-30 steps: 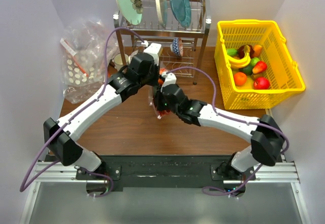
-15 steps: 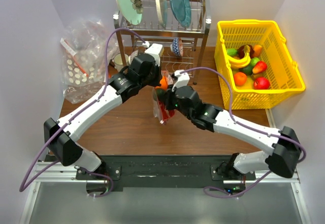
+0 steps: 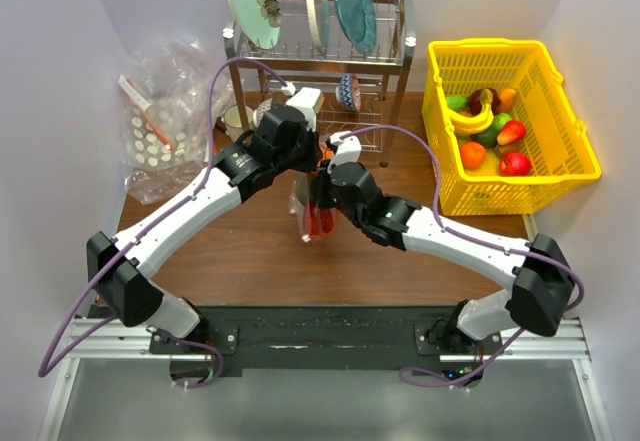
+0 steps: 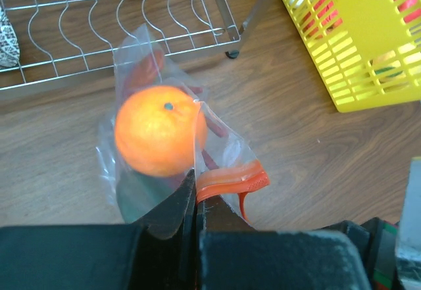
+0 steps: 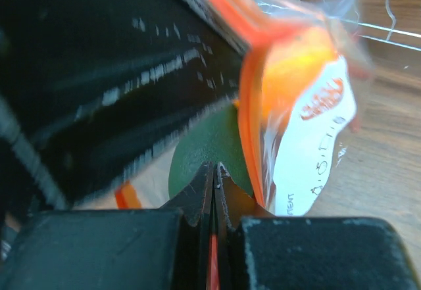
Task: Place the food in the zip-top bag and seal the zipper
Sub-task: Adjust the zipper food storage bag at the center of the board.
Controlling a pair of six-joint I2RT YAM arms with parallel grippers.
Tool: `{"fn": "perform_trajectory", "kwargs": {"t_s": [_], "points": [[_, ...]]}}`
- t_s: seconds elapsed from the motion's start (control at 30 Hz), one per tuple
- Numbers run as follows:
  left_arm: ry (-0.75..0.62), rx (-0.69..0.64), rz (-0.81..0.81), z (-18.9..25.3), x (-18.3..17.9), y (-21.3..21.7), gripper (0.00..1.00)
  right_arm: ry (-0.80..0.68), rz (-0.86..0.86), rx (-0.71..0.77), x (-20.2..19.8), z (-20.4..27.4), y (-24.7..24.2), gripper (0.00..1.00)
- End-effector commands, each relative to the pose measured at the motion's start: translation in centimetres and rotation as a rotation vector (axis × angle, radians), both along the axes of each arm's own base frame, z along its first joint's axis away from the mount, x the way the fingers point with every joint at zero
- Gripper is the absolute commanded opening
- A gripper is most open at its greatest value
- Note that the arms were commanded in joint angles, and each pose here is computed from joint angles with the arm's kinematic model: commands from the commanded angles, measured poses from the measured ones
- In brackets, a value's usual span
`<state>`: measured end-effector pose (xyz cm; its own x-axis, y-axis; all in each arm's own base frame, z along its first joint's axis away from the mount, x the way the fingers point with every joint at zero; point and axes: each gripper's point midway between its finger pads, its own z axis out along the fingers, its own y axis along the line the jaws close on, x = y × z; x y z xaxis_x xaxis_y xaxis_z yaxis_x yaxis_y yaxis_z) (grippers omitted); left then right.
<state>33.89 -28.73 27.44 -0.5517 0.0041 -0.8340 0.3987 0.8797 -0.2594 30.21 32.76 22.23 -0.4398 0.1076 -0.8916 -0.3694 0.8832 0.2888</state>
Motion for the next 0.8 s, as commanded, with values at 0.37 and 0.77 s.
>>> {"fn": "perform_trajectory", "kwargs": {"t_s": [0.37,0.77], "points": [[-0.115,-0.256,-0.014,8.0,-0.1,-1.2,0.00,0.023,-0.068,0.078,1.7,-4.1,0.4,0.00],[-0.114,-0.331,-0.022,9.5,0.1,-0.2,0.00,0.069,-0.089,0.073,2.2,-6.2,-0.9,0.00]]}}
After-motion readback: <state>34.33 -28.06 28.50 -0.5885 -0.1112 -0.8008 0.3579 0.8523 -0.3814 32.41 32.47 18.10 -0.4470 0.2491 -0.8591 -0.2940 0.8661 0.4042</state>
